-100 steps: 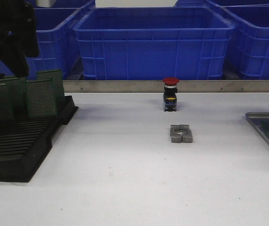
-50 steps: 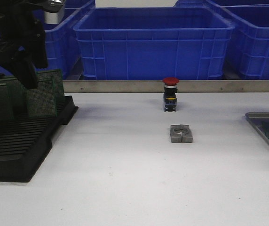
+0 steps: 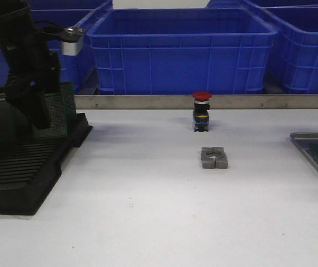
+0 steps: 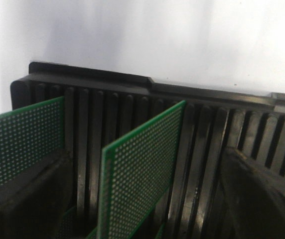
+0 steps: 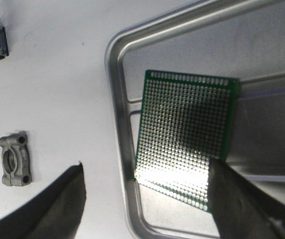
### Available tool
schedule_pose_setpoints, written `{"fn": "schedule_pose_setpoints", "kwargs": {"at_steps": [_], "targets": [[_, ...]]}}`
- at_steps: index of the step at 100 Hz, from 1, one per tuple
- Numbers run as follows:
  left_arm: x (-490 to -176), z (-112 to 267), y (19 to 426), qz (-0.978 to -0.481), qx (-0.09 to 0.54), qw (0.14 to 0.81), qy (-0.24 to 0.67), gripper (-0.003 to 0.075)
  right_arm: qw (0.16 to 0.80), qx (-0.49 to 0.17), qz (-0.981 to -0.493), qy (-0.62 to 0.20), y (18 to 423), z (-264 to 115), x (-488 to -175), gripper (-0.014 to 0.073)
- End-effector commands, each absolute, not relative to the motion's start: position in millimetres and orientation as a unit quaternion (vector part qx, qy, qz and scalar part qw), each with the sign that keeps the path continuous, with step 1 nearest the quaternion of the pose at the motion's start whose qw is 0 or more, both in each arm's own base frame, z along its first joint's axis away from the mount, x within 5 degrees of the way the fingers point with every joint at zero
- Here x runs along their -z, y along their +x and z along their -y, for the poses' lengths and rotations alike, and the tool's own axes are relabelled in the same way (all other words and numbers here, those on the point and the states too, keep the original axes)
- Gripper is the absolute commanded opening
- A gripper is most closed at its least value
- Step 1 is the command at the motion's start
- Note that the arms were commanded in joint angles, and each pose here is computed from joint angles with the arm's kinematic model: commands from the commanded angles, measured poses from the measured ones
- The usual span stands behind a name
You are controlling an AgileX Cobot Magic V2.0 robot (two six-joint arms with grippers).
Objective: Place circuit board on tray
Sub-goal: 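Lift the second board out of the rack with the left gripper toward center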
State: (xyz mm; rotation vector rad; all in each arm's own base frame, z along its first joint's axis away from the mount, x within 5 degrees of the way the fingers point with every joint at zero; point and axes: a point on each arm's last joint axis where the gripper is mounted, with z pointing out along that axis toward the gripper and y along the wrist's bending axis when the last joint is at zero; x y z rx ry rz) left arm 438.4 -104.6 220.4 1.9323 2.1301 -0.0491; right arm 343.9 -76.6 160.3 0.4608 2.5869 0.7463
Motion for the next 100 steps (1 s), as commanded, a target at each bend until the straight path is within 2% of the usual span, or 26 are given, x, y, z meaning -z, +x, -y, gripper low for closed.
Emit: {"fn": "schedule_pose_setpoints", "kwargs": {"at_steps": [1, 12, 34, 51, 100], "targets": [[-254.4, 105.1, 435.9, -0.73, 0.005, 0.177, 0.66, 0.0563, 0.235, -0.281, -0.917, 0.158, 346.5, 76.8, -183.9, 0.0533], [-254.4, 104.7, 435.9, -0.731, 0.005, 0.177, 0.659, 0.0485, 0.235, -0.281, -0.917, 0.158, 346.5, 76.8, -183.9, 0.0533], [-254.4, 104.7, 435.9, -0.731, 0.005, 0.177, 0.659, 0.0157, 0.235, -0.281, -0.917, 0.158, 346.5, 76.8, -183.9, 0.0533], [-254.4, 104.7, 435.9, -0.731, 0.005, 0.177, 0.659, -0.0019, 0.235, -0.281, -0.917, 0.158, 346.5, 76.8, -183.9, 0.0533], [-263.0, 104.3, 433.6, -0.729, 0.0, 0.186, 0.658, -0.0018, 0.235, -0.281, -0.917, 0.158, 346.5, 76.8, -183.9, 0.0533]]}}
